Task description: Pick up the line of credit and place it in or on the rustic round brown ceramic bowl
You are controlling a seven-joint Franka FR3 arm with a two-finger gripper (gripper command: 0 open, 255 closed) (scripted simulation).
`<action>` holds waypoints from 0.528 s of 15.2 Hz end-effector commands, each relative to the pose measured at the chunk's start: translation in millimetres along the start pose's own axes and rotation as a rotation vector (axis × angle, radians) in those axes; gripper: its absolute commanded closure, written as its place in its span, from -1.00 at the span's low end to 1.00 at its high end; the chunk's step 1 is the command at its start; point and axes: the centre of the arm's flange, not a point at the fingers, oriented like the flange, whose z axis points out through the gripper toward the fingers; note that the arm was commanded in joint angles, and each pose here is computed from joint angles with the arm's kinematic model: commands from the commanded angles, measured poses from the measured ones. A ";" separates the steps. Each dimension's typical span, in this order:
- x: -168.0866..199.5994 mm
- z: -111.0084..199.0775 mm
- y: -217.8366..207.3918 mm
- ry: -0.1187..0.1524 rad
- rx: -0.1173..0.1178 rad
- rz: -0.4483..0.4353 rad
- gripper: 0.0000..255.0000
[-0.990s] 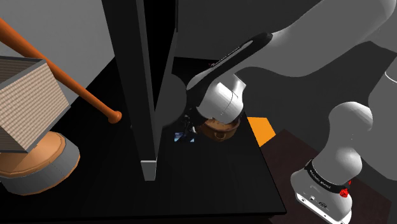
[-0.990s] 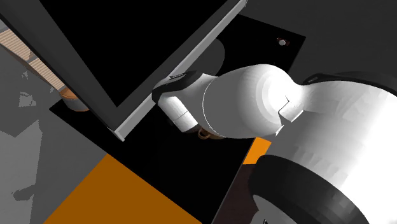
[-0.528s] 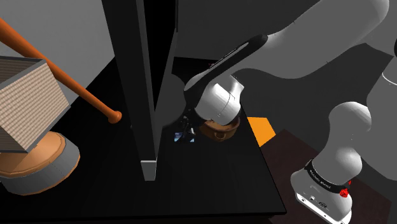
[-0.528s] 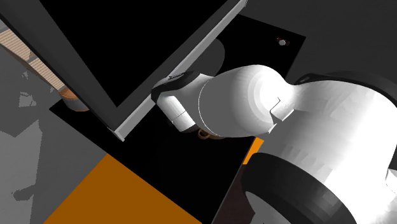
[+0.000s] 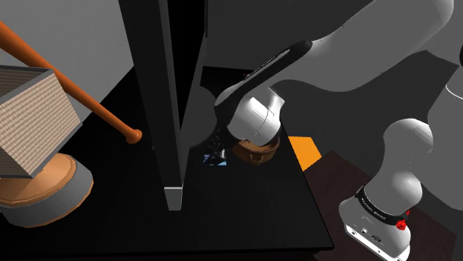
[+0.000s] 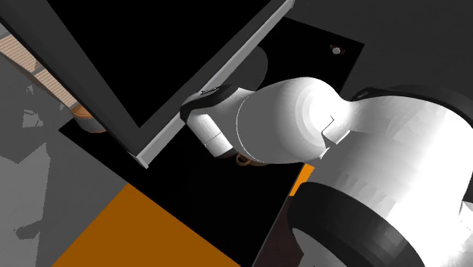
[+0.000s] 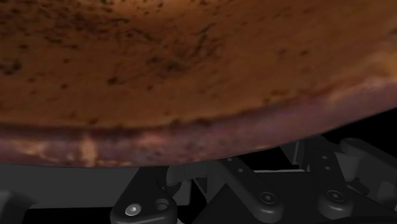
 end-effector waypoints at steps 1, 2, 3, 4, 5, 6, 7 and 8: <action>-0.1 0.1 -0.1 0.000 0.000 0.000 1.00; -0.1 0.1 -0.1 0.000 0.000 0.000 1.00; -0.1 0.1 -0.1 0.000 0.000 0.000 1.00; 2.8 -4.3 -0.1 0.000 0.000 0.000 1.00; 5.7 -8.7 -0.1 0.000 0.000 0.000 1.00; 8.6 -13.1 -0.1 0.000 0.000 0.000 1.00; 11.5 -17.5 0.0 0.000 0.000 0.000 1.00; 14.4 -21.9 0.0 0.000 0.000 0.000 1.00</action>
